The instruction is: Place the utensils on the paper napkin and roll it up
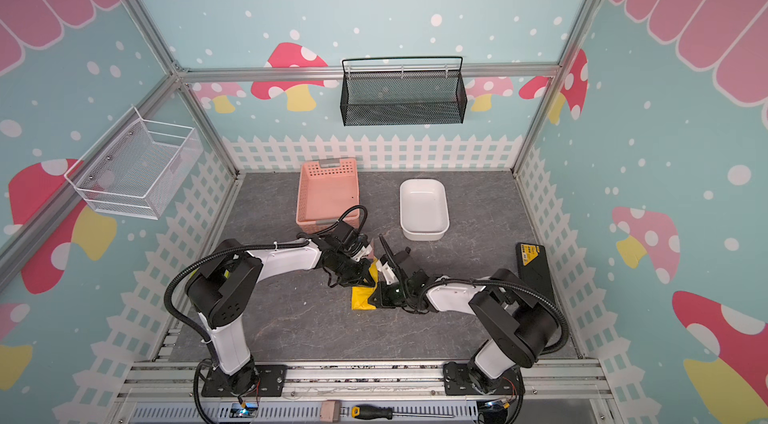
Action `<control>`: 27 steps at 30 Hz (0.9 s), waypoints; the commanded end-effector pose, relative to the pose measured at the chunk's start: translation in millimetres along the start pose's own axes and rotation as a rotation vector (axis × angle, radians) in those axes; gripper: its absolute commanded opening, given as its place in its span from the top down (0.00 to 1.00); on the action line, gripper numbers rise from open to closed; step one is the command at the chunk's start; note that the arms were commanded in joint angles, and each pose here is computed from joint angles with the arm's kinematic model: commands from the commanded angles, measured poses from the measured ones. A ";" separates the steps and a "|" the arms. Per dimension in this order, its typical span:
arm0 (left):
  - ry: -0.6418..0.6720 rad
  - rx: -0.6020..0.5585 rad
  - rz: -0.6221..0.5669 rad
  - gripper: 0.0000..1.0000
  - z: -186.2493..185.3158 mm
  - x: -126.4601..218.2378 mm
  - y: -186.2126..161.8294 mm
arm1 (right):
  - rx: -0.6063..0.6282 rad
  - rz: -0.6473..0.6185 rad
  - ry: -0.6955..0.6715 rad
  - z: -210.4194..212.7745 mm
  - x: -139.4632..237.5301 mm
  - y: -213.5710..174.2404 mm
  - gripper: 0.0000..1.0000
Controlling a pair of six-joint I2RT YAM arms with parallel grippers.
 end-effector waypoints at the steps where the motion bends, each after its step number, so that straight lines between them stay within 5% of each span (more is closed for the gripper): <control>1: 0.003 -0.021 0.004 1.00 2.5 -4.0 -2.5 | -0.033 -0.015 -0.026 -8.3 2.9 -2.6 1.00; 27: -0.086 -0.078 -0.034 1.00 -47.7 6.1 17.2 | -0.066 0.062 -0.089 -37.7 -15.3 -18.3 1.00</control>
Point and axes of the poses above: each gripper's point midway between its finger pads, its own x axis back along the fingers, its own z axis along the line the jaws close on, y = z × x, the point moved 1 cm from there along x, back along the fingers, and after that the axes turned 7 degrees about -x, right-handed, at the moved point
